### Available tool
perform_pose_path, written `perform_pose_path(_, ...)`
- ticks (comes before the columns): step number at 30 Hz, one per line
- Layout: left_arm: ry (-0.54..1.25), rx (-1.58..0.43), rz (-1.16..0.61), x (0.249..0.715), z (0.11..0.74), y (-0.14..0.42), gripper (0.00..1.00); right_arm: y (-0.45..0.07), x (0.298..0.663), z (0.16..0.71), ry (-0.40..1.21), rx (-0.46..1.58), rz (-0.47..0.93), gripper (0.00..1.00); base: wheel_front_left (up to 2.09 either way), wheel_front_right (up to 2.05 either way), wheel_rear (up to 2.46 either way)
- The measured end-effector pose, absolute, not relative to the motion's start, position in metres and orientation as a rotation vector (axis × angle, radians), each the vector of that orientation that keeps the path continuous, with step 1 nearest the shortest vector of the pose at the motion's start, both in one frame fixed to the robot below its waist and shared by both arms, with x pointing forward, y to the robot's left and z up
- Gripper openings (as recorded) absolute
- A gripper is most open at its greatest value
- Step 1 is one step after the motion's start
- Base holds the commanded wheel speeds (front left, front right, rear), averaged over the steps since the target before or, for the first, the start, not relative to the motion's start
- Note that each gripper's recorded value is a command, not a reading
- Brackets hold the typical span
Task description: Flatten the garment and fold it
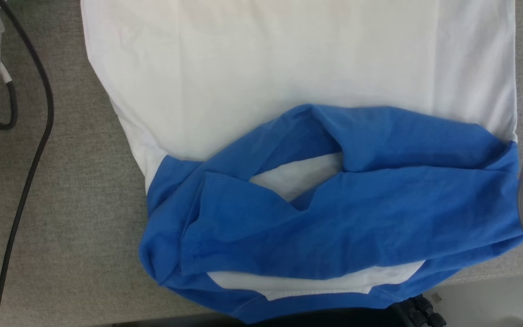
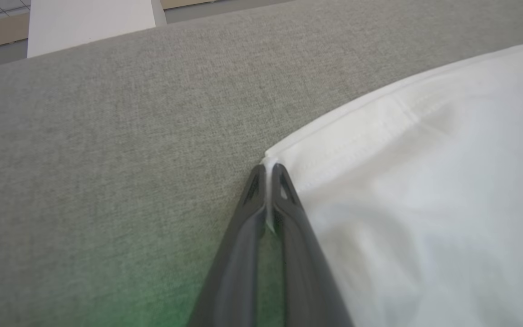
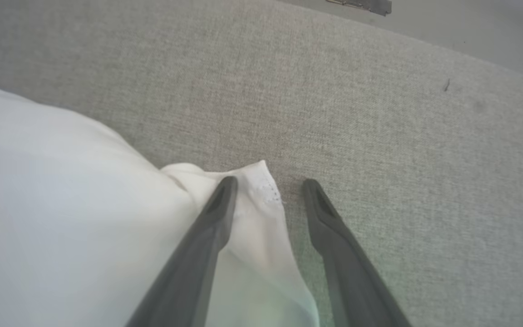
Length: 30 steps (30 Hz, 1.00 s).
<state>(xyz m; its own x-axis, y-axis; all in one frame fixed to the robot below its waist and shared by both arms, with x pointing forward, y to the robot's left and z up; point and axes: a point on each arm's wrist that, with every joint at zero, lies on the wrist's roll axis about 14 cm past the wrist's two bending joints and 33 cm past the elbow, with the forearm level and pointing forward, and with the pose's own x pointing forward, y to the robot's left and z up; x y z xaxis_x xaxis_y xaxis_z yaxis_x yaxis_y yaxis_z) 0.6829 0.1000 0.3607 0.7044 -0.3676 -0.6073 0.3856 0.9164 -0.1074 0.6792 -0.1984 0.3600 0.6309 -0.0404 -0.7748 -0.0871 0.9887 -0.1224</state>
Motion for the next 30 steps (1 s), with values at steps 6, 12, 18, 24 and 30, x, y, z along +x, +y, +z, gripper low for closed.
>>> perform_pose_path(6,0.647,0.033,-0.413,0.685,0.364,0.101,0.00,-0.206,0.677,0.367,0.858,-0.162,-0.001,0.00,0.00,0.00,0.00)
perform_pose_path(12,0.428,0.079,-0.387,0.702,0.392,0.108,0.00,-0.209,0.687,0.392,0.633,-0.156,0.003,0.00,0.00,0.00,0.00)
perform_pose_path(18,0.147,0.041,-0.378,0.706,0.451,0.111,0.00,-0.205,0.684,0.432,0.397,-0.100,0.028,0.00,0.00,0.00,0.00)
perform_pose_path(24,0.100,-0.009,-0.436,0.669,0.462,0.104,0.00,-0.205,0.653,0.449,0.296,-0.058,0.059,0.00,0.00,0.00,0.00)
perform_pose_path(30,0.106,-0.095,-0.512,0.603,0.467,0.093,0.00,-0.214,0.600,0.462,0.246,-0.031,0.079,0.00,0.00,0.00,0.00)
